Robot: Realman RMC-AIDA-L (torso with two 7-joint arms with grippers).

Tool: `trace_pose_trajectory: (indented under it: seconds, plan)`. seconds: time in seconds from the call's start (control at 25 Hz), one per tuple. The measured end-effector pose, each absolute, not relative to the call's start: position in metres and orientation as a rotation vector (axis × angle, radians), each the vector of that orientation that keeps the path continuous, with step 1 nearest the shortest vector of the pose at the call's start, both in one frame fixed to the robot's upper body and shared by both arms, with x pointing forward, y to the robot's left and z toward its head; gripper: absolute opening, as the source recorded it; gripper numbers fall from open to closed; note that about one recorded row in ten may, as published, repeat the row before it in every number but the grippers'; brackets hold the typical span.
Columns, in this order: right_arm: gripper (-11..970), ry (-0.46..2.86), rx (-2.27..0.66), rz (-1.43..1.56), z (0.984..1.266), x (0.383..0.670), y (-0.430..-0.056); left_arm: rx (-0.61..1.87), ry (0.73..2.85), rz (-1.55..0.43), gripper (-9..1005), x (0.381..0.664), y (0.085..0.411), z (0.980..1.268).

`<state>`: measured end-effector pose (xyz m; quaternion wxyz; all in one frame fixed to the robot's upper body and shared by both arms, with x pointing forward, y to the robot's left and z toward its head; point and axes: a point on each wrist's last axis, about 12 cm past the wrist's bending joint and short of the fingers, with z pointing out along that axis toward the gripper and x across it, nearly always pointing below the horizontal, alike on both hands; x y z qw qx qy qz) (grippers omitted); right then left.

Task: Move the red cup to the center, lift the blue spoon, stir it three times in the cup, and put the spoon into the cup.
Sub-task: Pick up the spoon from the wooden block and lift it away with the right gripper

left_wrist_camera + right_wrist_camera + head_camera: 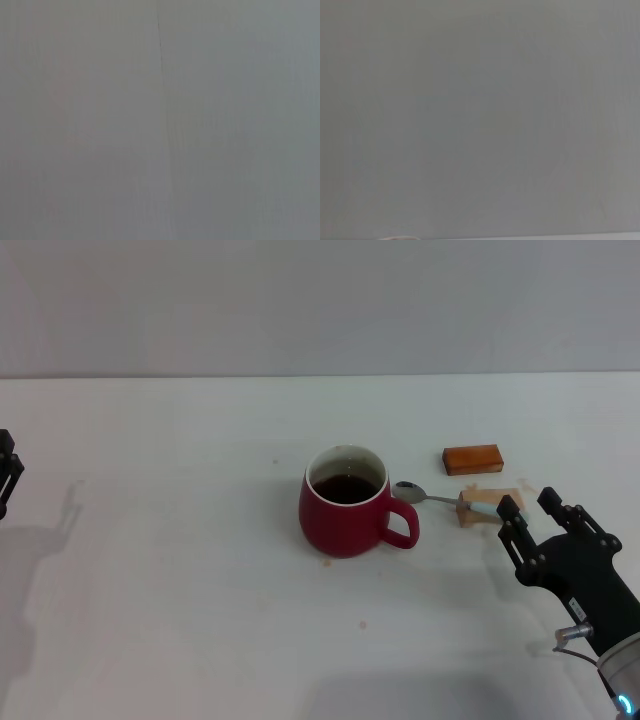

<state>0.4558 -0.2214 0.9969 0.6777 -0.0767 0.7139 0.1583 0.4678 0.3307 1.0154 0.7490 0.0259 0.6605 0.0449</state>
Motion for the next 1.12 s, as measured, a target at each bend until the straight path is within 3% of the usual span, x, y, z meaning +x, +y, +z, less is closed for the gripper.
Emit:
trace_pose_trajectory:
  seconds: [0.4, 1.12]
  plan:
    - [611, 1.634, -0.125, 0.328, 0.993, 0.458, -0.23, 0.056, 1.443, 0.099, 858, 0.467, 0.331, 1.015]
    - [645, 1.723, -0.183, 0.356, 0.987, 0.479, -0.225, 0.053, 1.443, 0.096, 858, 0.467, 0.33, 1.015]
